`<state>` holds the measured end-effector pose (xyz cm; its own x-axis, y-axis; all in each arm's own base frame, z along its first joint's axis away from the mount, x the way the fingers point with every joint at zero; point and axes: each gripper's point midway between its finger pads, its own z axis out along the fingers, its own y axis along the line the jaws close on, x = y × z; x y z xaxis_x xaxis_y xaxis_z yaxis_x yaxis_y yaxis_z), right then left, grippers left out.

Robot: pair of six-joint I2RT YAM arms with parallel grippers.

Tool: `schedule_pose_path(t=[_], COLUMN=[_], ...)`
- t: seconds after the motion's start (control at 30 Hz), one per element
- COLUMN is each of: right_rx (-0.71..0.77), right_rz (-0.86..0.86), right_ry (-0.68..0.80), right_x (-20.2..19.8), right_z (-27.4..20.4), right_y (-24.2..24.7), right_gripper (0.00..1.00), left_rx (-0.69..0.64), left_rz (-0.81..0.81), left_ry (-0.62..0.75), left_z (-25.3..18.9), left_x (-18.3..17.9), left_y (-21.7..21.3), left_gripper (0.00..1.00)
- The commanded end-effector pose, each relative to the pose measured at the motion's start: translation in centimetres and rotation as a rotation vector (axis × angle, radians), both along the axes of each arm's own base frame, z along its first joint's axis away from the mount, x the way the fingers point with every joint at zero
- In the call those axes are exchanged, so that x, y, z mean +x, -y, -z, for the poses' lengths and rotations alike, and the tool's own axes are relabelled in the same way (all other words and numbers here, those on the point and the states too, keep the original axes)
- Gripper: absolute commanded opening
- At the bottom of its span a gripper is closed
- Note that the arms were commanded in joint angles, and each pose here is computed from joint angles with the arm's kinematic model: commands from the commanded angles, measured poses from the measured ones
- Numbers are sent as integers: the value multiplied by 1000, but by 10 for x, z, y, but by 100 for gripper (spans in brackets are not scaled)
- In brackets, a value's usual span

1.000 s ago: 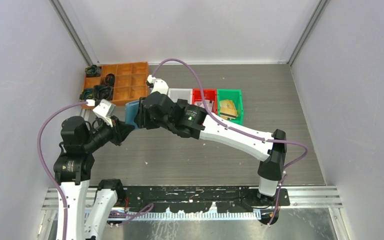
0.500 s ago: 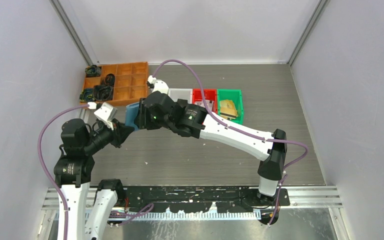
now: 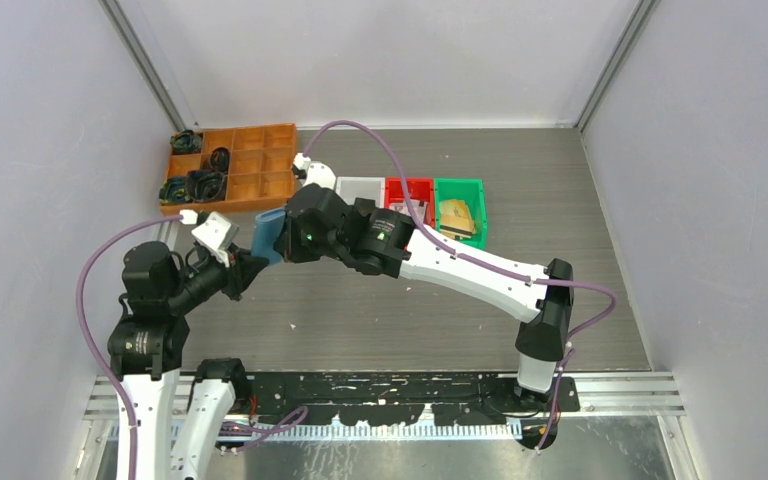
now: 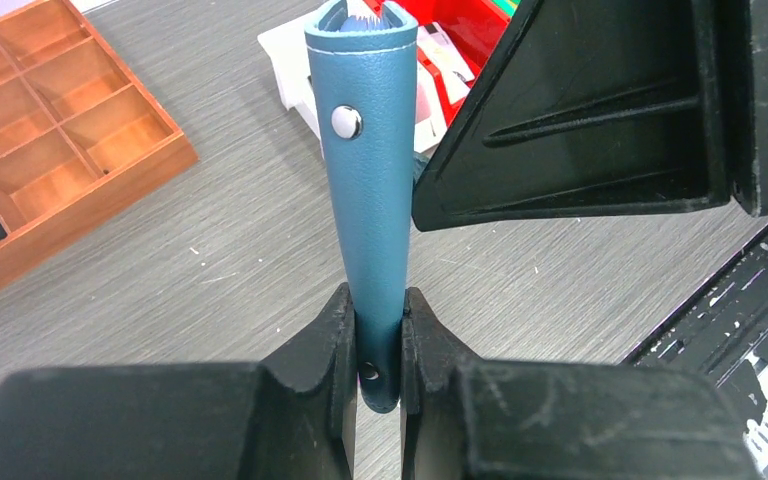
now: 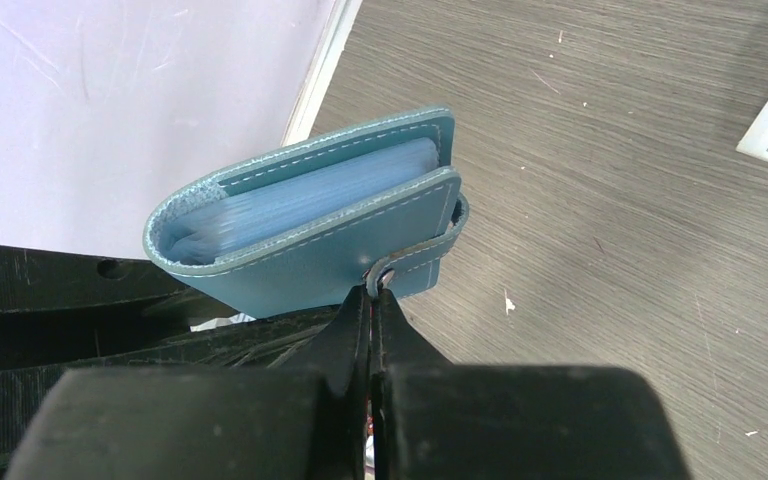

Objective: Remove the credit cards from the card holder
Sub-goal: Open the card holder at the center of the board.

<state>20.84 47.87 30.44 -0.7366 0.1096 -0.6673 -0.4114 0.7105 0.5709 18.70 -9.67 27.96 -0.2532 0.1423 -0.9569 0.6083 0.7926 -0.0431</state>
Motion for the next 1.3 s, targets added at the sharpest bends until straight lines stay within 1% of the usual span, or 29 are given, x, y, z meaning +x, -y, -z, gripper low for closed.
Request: schedule_pose_path(t=[0.0, 0.3, 0.83, 1.03, 1.1, 1.13, 1.17, 1.27], right_rx=[49, 23, -31, -39, -22, -9, 4, 74], right_rz=[129, 141, 223, 230, 218, 200, 177, 27], right_ry=[107, 119, 128, 134, 144, 149, 152, 182], right_x=[34, 36, 51, 49, 45, 42, 38, 18], right_z=[-36, -23, -4, -3, -10, -14, -17, -33], right_y=[18, 35, 82, 97, 101, 101, 101, 91], right_gripper=[1, 1, 1, 1, 1, 6, 21, 56], left_rx=[-17, -29, -120, -127, -135, -138, -151, -207], left_rz=[97, 84, 91, 92, 92, 96, 103, 144], left_ry=[33, 41, 31, 31, 27, 28, 22, -4], left_z=[-7, -13, -38, -41, -43, -44, -46, -55], left_x=[-15, -13, -14, -14, -15, -16, -18, -26], left_y=[13, 13, 21, 22, 22, 23, 25, 33], left_gripper=[0, 0, 0, 0, 0, 0, 0, 0])
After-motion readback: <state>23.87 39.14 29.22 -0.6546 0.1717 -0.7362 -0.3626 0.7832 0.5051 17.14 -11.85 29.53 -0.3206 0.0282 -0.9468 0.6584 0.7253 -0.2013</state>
